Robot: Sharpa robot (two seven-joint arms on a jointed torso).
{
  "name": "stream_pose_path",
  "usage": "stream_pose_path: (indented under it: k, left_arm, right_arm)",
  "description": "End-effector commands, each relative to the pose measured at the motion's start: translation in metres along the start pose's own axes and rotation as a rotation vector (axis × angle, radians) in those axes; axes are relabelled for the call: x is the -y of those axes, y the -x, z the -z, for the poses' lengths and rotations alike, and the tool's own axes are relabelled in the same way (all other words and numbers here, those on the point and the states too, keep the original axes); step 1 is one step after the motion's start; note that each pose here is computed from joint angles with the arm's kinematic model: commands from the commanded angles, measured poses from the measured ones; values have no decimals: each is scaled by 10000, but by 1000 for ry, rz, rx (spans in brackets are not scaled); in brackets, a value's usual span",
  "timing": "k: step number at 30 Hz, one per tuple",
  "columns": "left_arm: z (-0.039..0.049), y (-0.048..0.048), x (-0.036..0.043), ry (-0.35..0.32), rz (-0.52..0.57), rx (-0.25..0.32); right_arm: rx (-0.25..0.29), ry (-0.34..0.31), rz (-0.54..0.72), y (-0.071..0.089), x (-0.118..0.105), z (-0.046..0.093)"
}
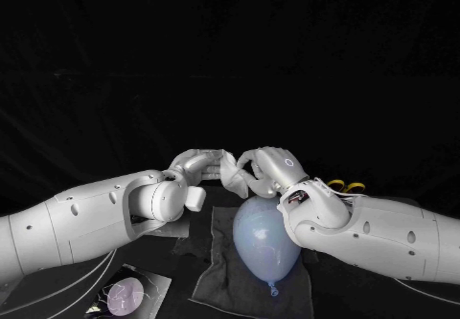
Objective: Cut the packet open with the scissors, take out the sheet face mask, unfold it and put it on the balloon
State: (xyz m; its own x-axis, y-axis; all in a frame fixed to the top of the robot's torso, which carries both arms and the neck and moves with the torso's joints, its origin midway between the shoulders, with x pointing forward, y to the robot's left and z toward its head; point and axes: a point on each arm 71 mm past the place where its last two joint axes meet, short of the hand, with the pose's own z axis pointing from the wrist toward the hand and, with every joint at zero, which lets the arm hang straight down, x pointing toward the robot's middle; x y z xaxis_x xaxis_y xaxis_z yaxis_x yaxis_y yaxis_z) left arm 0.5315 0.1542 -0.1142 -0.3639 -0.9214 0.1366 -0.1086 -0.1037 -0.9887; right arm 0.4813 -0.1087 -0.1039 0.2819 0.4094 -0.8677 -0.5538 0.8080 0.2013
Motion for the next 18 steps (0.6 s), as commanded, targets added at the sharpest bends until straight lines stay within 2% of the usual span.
stream_pose_path:
  k: [1, 10, 18]
  left_arm:
    - [-1, -14, 41, -41, -45, -28]
    - [-4, -4, 68, -79, -135, -50]
    - [-10, -30, 82, -105, -202, -73]
  right_arm:
    - [4, -9, -29, 15, 11, 9]
    - [-39, -87, -125, 32, 89, 6]
    - [-109, -160, -237, 44, 157, -55]
